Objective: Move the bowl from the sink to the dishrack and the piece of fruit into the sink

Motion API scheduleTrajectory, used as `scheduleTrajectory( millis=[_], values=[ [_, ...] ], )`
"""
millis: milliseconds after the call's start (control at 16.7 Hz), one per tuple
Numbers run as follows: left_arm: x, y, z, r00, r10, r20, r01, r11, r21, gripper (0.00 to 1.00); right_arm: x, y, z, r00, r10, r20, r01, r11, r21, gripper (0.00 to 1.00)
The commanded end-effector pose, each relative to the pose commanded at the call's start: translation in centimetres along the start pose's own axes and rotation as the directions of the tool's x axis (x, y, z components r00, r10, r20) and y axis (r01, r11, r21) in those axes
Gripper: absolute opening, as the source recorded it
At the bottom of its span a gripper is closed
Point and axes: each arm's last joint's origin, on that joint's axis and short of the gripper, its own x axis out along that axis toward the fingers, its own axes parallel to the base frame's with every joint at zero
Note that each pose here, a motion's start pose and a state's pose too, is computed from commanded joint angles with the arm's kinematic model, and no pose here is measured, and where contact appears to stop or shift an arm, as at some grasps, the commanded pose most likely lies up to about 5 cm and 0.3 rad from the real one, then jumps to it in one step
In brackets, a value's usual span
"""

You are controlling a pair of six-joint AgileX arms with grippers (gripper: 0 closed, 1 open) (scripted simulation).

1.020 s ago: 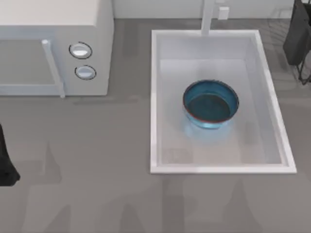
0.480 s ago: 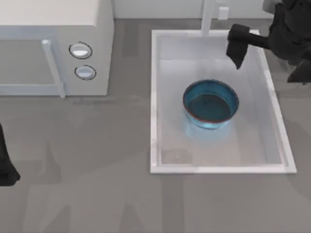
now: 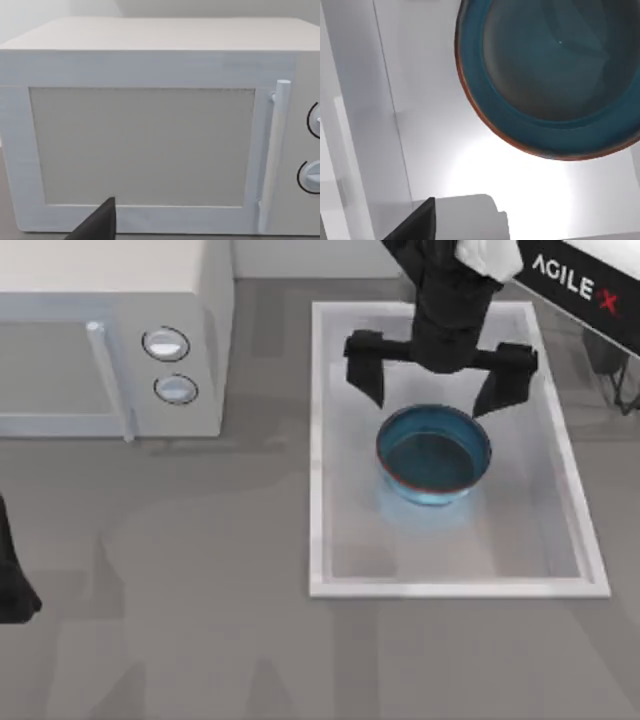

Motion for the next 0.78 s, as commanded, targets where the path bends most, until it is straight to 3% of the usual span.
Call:
scheduleTrajectory(
  millis=[420,780],
  values=[
    [0.0,0.0,0.0,1.000,0.000,0.000,0.000,1.000,0.000,1.00,4.2,3.9,0.8,0.999,0.002,0.038,0.002,0.994,-0.112,1.00],
    [0.0,0.0,0.0,1.000,0.000,0.000,0.000,1.000,0.000,1.00,4.5,4.2,0.9,0.999,0.006,0.048,0.000,0.992,-0.126,1.00]
  ],
)
